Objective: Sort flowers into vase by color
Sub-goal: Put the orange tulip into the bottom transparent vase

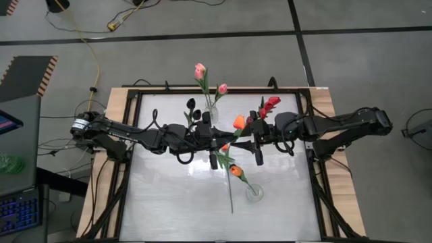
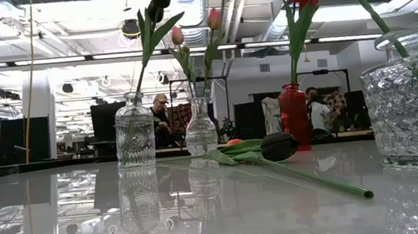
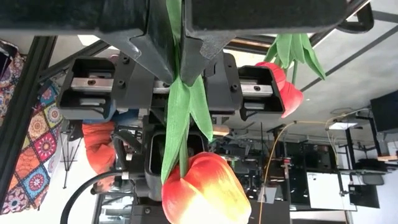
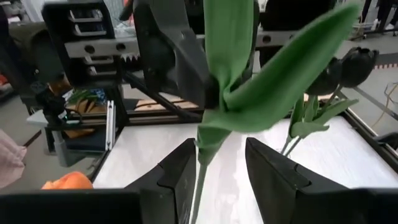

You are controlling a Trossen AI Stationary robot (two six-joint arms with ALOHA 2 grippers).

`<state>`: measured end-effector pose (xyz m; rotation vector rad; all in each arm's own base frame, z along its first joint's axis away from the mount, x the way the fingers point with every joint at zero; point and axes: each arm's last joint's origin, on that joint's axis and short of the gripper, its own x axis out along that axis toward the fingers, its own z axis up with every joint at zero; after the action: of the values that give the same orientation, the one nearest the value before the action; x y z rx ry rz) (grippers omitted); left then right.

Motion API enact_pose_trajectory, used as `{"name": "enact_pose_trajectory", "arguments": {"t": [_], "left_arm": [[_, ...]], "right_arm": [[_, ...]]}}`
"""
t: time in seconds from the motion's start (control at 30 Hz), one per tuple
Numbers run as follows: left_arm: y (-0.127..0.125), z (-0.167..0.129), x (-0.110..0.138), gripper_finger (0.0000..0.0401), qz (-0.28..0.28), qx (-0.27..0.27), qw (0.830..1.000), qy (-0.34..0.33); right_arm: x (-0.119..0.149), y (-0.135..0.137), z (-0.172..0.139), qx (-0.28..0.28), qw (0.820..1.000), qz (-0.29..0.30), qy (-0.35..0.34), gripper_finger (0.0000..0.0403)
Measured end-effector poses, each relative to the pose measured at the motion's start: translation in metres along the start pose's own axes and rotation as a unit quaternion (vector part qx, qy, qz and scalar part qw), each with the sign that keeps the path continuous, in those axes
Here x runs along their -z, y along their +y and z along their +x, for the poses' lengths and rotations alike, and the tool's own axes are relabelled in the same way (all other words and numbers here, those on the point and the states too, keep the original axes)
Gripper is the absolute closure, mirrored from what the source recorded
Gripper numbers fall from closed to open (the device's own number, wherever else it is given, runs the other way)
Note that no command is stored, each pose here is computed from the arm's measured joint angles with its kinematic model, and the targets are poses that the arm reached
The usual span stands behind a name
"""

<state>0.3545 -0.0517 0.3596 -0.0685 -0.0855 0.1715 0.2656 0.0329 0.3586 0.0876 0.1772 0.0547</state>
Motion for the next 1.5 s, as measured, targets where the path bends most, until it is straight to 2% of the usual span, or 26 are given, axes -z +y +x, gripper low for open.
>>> {"name": "enact_pose_trajectory", "arguments": {"t": [0.27, 0.4, 0.63, 0.83, 0.97, 1.27, 1.5], "left_arm": [[0.000, 0.000, 0.000, 0.0401, -0.001, 0.000, 1.000, 0.000], [0.000, 0.000, 0.000, 0.0401, 0.000, 0.000, 1.000, 0.000], [0.000, 0.000, 0.000, 0.0401, 0.001, 0.000, 1.000, 0.000], [0.000, 0.000, 0.000, 0.0398, 0.016, 0.001, 1.000, -0.001], [0.000, 0.000, 0.001, 0.0369, 0.023, 0.001, 1.000, 0.003], [0.000, 0.000, 0.005, 0.0259, 0.035, 0.000, 0.999, 0.023], [0.001, -0.001, 0.012, 0.0224, 0.046, -0.001, 0.997, 0.059]], "right_arm": [[-0.003, 0.001, 0.001, -0.009, 1.000, 0.001, -0.015, 0.0243], [-0.003, 0.001, 0.001, -0.010, 1.000, 0.001, -0.015, 0.0277], [-0.003, 0.001, 0.001, -0.010, 1.000, -0.002, -0.015, 0.0371], [-0.004, 0.001, -0.003, -0.010, 1.000, -0.003, -0.014, 0.0375], [-0.004, 0.002, -0.011, -0.011, 1.000, -0.002, -0.004, 0.0375], [-0.012, 0.003, -0.051, -0.001, 1.000, 0.014, 0.006, 0.0374], [-0.017, 0.004, -0.104, 0.003, 0.999, 0.051, 0.000, 0.0372]]}}
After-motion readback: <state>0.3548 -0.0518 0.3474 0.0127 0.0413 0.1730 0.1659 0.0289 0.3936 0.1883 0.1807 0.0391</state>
